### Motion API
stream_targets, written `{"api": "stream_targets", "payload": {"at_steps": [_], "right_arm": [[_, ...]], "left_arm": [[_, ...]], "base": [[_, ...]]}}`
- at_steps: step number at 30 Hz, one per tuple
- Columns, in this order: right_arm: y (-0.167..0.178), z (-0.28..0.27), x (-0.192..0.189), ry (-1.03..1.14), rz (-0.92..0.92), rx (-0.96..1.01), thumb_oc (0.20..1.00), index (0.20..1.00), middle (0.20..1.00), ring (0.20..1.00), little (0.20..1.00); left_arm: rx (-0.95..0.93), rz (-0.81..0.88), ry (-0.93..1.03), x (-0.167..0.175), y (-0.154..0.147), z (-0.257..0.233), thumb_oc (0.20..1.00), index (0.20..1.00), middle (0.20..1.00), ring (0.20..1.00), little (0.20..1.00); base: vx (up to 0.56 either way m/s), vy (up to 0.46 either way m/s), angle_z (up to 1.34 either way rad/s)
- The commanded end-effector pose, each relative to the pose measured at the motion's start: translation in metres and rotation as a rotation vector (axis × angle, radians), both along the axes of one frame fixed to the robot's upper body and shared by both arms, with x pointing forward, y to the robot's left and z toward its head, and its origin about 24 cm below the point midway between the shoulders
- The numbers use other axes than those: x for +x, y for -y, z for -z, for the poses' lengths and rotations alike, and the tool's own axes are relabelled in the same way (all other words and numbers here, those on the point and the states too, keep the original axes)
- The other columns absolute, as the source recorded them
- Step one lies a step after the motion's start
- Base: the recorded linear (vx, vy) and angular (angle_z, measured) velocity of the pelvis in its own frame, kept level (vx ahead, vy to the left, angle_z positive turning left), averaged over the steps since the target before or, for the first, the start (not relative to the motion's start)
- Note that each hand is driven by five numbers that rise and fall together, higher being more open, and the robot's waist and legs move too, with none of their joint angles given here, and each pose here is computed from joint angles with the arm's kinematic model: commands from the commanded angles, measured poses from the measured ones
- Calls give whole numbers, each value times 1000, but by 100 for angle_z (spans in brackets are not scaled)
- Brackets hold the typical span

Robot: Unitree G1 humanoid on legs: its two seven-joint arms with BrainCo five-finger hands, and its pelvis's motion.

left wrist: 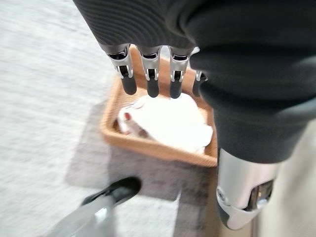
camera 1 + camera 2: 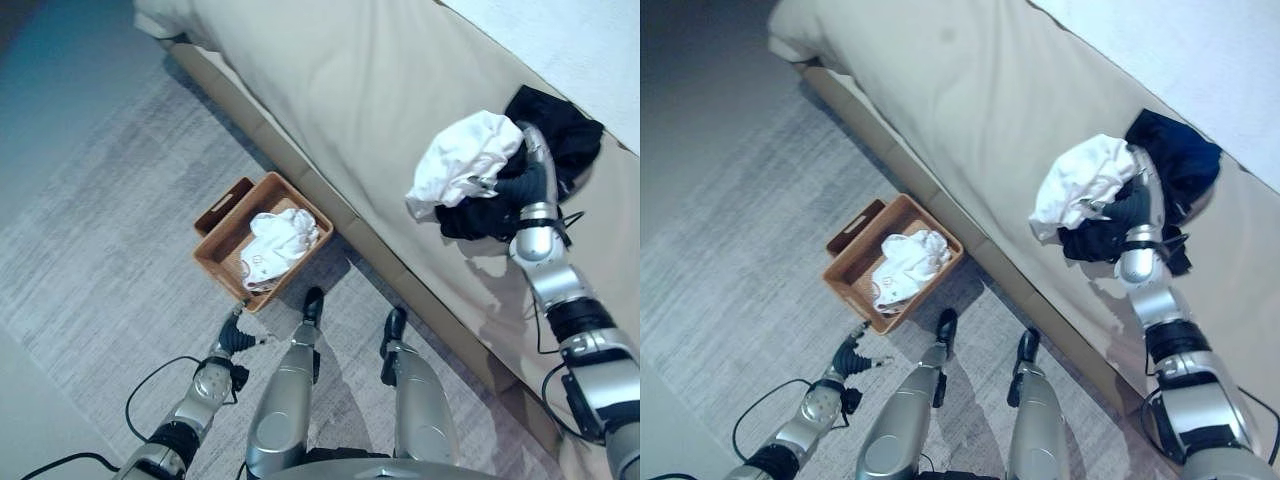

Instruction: Pick up clothes into the bucket

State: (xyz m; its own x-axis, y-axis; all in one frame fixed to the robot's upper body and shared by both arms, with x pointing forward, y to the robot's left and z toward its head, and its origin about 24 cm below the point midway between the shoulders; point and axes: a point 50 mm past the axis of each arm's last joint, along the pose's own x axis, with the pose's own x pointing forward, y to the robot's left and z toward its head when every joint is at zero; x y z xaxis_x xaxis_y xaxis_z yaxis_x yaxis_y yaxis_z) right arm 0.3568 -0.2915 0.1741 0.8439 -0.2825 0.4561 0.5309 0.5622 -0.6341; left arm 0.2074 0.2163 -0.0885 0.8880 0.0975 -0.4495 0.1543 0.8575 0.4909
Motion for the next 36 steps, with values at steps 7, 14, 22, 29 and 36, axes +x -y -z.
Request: {"api": "stream_targets", "payload": {"at_steps": [7, 14, 22, 29, 36], "right_arm": [[45, -66, 7, 24, 248, -165, 1000, 1000, 1000, 1000, 1000], [64, -82, 6, -107, 358, -309, 1000, 1000, 1000, 1000, 1000], [72, -76, 4, -230, 398, -424, 1000, 1000, 1000, 1000, 1000], [73, -62, 6, -342, 408, -492, 1000, 1000, 1000, 1000, 1000], [52, -70, 18, -346, 367, -676, 200, 200, 200, 200, 200]], "left_arm": [[-57, 21, 53, 8, 14, -8, 1000, 1000, 1000, 1000, 1000], [-99, 61, 147, 31, 30, -27, 1000, 1000, 1000, 1000, 1000], [-109, 72, 191, 43, 36, -36, 1000, 1000, 1000, 1000, 1000], [-121, 72, 212, 44, 37, -40, 1000, 1000, 1000, 1000, 1000], [-101, 62, 188, 44, 37, -35, 1000, 1000, 1000, 1000, 1000]], "base": [[-9, -59, 24], [-2, -26, 16], [17, -6, 3], [-1, 3, -1], [0, 0, 0]]}}
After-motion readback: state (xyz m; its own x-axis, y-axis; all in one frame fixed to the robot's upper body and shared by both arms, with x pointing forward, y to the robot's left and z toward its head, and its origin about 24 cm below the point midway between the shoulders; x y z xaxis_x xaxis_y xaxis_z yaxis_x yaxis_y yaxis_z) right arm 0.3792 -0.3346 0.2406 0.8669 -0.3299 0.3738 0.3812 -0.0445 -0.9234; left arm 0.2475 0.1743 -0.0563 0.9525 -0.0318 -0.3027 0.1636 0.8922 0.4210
